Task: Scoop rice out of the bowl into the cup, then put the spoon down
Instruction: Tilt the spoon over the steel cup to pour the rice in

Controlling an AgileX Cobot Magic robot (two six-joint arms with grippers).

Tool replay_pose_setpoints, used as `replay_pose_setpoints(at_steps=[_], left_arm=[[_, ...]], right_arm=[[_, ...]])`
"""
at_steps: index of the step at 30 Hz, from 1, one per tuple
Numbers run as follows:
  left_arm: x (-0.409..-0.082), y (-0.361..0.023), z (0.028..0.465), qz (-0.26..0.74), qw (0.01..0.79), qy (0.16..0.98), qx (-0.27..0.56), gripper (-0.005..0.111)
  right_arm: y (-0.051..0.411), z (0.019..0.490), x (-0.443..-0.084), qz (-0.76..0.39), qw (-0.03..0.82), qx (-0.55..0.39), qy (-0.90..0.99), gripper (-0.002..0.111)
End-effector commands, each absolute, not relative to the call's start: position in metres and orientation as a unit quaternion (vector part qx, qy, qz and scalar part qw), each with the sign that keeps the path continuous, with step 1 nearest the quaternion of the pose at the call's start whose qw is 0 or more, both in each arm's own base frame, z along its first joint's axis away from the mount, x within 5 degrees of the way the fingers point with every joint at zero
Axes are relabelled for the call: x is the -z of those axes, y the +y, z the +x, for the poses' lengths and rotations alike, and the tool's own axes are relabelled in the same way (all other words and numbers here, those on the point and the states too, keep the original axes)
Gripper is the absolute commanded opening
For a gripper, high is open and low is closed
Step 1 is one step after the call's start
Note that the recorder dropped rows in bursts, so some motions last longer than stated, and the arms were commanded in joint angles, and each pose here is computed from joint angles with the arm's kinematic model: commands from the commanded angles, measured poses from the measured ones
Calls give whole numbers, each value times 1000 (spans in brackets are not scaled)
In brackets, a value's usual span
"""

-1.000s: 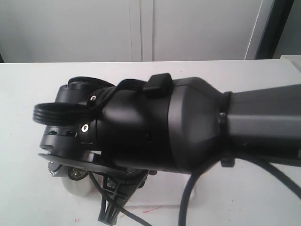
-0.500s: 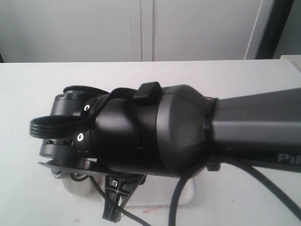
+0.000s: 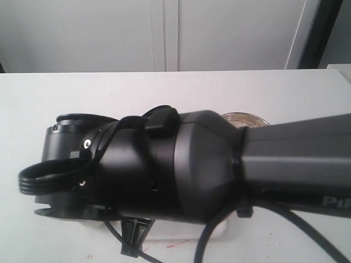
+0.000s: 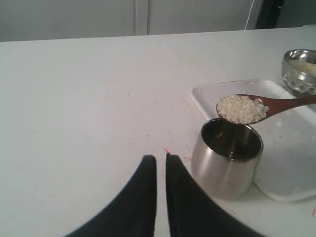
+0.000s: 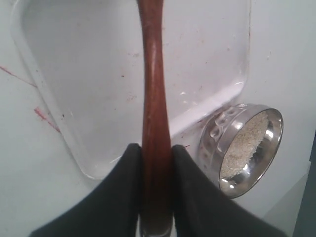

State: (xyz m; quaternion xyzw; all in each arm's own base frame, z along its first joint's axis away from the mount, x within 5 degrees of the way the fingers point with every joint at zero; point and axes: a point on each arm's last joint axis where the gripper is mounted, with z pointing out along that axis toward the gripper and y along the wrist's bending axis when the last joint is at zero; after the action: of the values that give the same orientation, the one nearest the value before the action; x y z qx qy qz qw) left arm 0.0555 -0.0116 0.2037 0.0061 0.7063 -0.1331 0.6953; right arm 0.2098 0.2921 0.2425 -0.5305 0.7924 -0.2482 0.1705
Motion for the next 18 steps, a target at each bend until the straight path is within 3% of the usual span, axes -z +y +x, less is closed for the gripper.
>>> replay_pose_setpoints(at_steps=[1, 18], left_arm=[[-206, -12, 55, 4, 698, 703, 138, 14], [-206, -12, 55, 4, 698, 703, 138, 14]], right_arm=[[292, 211, -244, -539, 175, 259, 782, 0], [292, 213, -246, -570, 172, 276, 755, 0]])
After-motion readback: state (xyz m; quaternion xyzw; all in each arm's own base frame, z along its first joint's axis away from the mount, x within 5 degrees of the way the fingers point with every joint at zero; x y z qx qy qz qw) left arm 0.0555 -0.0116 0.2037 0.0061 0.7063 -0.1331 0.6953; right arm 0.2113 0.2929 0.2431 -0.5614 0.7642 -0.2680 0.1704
